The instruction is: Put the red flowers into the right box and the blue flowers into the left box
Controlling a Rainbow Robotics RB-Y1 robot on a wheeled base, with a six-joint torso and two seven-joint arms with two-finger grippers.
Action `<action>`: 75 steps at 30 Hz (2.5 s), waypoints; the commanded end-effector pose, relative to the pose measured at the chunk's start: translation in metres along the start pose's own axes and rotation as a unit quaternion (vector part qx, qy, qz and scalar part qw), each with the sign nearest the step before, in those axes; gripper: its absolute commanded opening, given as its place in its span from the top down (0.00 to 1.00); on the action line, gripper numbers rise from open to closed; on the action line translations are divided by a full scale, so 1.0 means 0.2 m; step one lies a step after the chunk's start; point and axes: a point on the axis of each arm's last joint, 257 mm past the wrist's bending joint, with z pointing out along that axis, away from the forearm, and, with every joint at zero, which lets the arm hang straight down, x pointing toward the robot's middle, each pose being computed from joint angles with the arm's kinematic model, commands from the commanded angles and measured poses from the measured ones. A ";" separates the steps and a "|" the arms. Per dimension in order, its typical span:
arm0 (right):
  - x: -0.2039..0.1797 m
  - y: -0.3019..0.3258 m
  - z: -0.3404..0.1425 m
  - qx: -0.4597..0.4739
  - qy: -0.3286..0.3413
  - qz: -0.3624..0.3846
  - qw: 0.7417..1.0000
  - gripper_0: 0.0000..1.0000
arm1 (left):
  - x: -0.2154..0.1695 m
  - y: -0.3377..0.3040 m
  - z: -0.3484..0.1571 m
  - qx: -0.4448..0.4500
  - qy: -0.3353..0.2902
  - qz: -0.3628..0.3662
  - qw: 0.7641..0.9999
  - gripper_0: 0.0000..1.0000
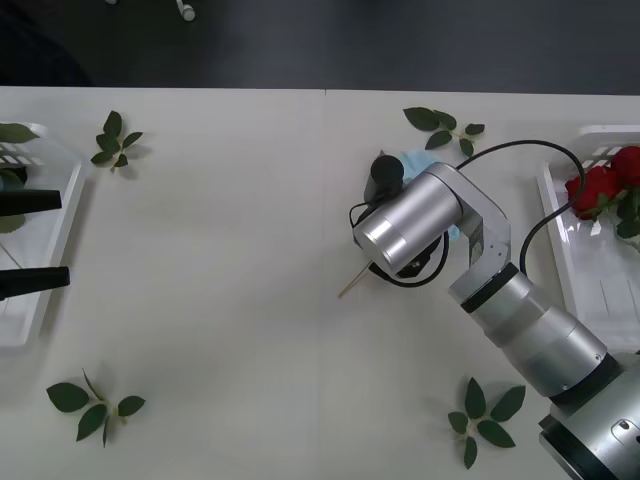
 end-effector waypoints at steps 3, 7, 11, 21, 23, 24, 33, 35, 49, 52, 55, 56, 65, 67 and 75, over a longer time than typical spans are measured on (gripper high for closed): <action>-0.01 0.11 -0.05 -0.021 -0.002 0.017 1.000 0.15 | -0.07 -0.02 0.01 0.013 0.003 0.018 1.000 0.00; 0.00 0.10 -0.04 -0.019 0.001 0.017 1.000 0.15 | -0.07 -0.02 0.01 0.013 0.003 0.018 1.000 0.00; 0.02 0.09 -0.03 -0.016 0.006 0.017 1.000 0.15 | -0.07 -0.02 0.01 0.013 0.003 0.018 1.000 0.00; 0.03 0.08 -0.02 -0.010 0.010 0.016 1.000 0.35 | -0.07 -0.02 0.01 0.013 0.003 0.018 1.000 0.00; 0.03 0.07 -0.01 -0.008 0.010 0.014 1.000 0.49 | -0.07 -0.02 0.01 0.013 0.003 0.018 1.000 0.00; 0.03 0.07 -0.01 -0.007 0.010 0.012 1.000 0.54 | -0.07 -0.02 0.01 0.013 0.003 0.018 1.000 0.00; 0.04 0.03 0.02 0.004 0.012 0.005 1.000 0.63 | -0.07 -0.02 0.01 0.013 0.003 0.018 1.000 0.00; 0.04 0.02 0.03 0.006 0.013 0.003 1.000 0.63 | -0.07 -0.02 0.01 0.013 0.003 0.018 1.000 0.00; 0.02 0.00 0.01 0.014 0.017 -0.005 1.000 1.00 | -0.07 -0.02 0.01 0.013 0.003 0.018 1.000 0.00; 0.01 0.01 -0.04 0.012 0.018 -0.007 1.000 1.00 | -0.07 -0.02 0.01 0.013 0.003 0.018 1.000 0.00; -0.02 0.04 -0.16 -0.007 0.025 -0.018 1.000 1.00 | -0.07 -0.02 0.01 0.013 0.003 0.018 1.000 0.00; -0.04 0.05 -0.20 -0.013 0.026 -0.020 0.999 1.00 | -0.07 -0.02 0.01 0.013 0.003 0.018 1.000 0.00; -0.19 0.05 -0.57 -0.108 0.018 -0.062 0.992 1.00 | -0.07 -0.02 0.01 0.013 0.003 0.018 1.000 0.00; -0.22 0.02 -0.62 -0.117 0.004 -0.105 0.988 1.00 | -0.07 -0.02 0.01 0.013 0.003 0.018 1.000 0.00; -0.31 -0.12 -0.75 -0.135 -0.080 -0.304 0.940 1.00 | -0.07 -0.02 0.01 0.013 0.003 0.018 1.000 0.00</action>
